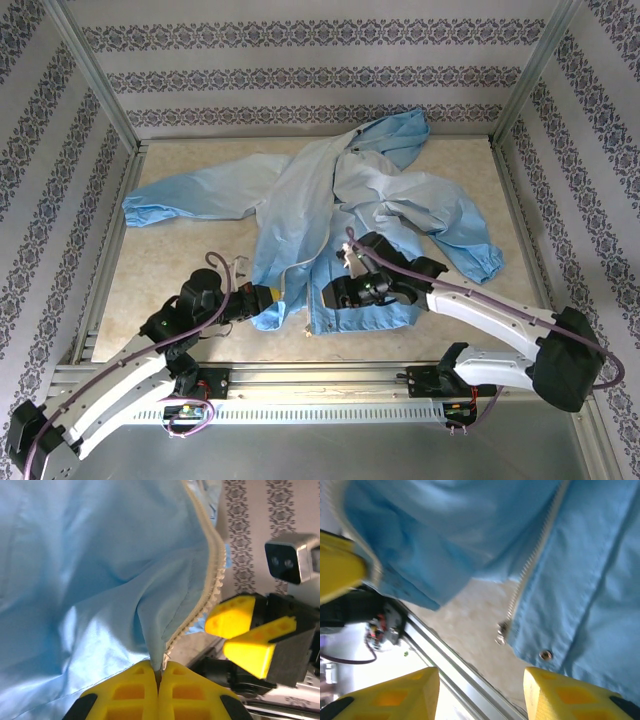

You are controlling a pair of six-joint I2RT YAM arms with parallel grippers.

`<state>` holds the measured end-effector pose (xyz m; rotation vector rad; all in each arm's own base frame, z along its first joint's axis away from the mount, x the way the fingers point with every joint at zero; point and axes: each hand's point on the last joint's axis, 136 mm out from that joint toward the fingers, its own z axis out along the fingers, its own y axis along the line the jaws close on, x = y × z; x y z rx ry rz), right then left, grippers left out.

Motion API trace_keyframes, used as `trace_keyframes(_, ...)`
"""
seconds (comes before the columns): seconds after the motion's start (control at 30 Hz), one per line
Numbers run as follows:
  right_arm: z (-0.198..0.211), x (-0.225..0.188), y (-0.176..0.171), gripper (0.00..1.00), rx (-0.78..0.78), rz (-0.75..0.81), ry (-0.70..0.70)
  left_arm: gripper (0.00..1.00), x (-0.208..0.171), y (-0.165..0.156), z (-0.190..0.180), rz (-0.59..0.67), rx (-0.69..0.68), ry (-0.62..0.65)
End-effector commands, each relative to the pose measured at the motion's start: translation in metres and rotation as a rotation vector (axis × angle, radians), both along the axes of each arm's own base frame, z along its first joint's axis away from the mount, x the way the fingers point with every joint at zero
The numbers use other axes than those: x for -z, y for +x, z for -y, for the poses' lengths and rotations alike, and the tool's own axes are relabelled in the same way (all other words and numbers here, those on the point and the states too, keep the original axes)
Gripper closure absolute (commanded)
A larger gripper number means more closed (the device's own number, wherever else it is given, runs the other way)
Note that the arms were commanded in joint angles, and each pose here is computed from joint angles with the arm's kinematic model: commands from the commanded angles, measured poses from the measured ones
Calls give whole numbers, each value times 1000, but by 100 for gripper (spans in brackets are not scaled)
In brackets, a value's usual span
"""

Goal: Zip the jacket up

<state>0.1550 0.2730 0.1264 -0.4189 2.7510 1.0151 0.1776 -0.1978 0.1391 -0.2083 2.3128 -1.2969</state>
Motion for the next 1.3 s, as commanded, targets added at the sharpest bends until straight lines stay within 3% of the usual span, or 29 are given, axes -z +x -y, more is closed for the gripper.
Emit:
trace_keyframes(0.0, 12, 34, -1, 52, 53, -12, -169, 100, 10, -3, -26, 7, -55, 149)
trace_keyframes(0.13, 8, 52, 0, 51, 39, -14, -266, 100, 13, -8, -43, 7, -105, 209)
trace_keyframes(0.37, 10, 76, -1, 46, 29, -16, -460, 100, 11, -13, -49, 12, -113, 207)
trace_keyframes(0.6, -3, 96, -6, 38, 17, -37, -522, 100, 17, -15, -45, -5, -96, 198)
trace_keyframes(0.77, -2, 105, -6, 42, 19, -48, -581, 100, 19, -16, -44, -10, -87, 202)
trace_keyframes(1.03, -7, 131, -23, 39, -24, -123, -631, 100, 22, -18, -42, -22, -73, 197)
trace_keyframes(1.17, -9, 133, -26, 52, -42, -104, -634, 100, 24, -19, -41, -30, -63, 195)
trace_keyframes(1.27, -4, 118, -19, 78, -22, -36, -608, 100, 25, -19, -37, -33, -54, 178)
